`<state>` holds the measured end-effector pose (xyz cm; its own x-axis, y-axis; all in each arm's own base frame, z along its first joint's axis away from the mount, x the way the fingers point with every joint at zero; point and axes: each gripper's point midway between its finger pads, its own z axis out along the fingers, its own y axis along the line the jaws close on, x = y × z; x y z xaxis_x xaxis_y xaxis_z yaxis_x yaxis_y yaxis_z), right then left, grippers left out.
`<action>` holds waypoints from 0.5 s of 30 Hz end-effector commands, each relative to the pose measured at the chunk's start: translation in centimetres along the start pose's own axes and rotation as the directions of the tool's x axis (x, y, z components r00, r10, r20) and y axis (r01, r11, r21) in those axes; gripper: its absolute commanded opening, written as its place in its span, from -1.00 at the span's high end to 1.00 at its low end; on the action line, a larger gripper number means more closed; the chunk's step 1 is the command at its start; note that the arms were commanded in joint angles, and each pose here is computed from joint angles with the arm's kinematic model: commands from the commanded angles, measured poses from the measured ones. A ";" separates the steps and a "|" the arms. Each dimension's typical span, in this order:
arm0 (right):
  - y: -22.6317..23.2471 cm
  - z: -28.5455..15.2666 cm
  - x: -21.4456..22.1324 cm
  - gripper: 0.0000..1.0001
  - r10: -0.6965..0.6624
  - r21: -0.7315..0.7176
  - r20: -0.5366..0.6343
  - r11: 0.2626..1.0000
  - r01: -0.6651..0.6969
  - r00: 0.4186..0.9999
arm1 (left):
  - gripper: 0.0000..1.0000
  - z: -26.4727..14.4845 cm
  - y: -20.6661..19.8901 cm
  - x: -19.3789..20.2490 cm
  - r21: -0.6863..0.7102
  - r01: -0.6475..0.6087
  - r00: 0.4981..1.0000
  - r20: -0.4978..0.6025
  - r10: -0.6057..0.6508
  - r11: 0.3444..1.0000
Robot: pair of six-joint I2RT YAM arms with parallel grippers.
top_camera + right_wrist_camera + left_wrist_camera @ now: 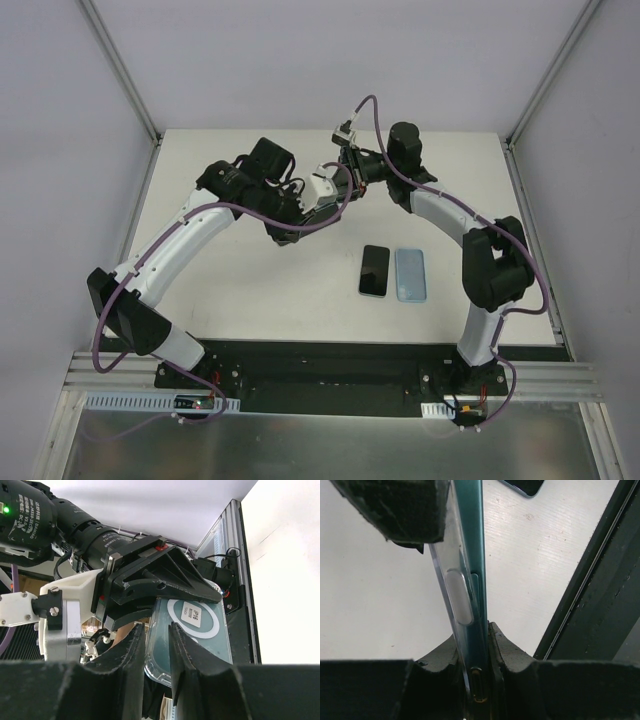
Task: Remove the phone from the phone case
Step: Remove the phone case from the phone.
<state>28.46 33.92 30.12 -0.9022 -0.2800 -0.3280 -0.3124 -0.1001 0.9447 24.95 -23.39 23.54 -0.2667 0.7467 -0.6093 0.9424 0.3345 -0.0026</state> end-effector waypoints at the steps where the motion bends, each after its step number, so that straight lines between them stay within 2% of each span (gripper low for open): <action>1: -2.1 1.0 -1.5 1.00 0.047 0.034 0.085 0.998 -0.050 0.995 | 1.00 -2.8 -1.4 -7.1 -0.019 -0.197 0.947 0.255 0.195 0.980; 9: -2.6 1.0 -1.8 1.00 0.048 0.041 0.088 0.998 -0.052 0.995 | 1.00 -3.0 -1.7 -6.8 -0.008 -0.202 0.948 0.250 0.197 0.979; 15: -2.7 -0.5 -2.9 0.99 0.046 0.065 0.132 0.996 -0.055 0.990 | 1.00 -2.5 -2.1 -6.1 0.015 -0.206 0.952 0.236 0.197 0.978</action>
<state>29.56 34.34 29.13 -0.9336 -0.2427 -0.2635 -0.2575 -0.0568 0.9646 24.93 -23.52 23.56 -0.2331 0.7574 -0.6099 0.9520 0.3056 0.0157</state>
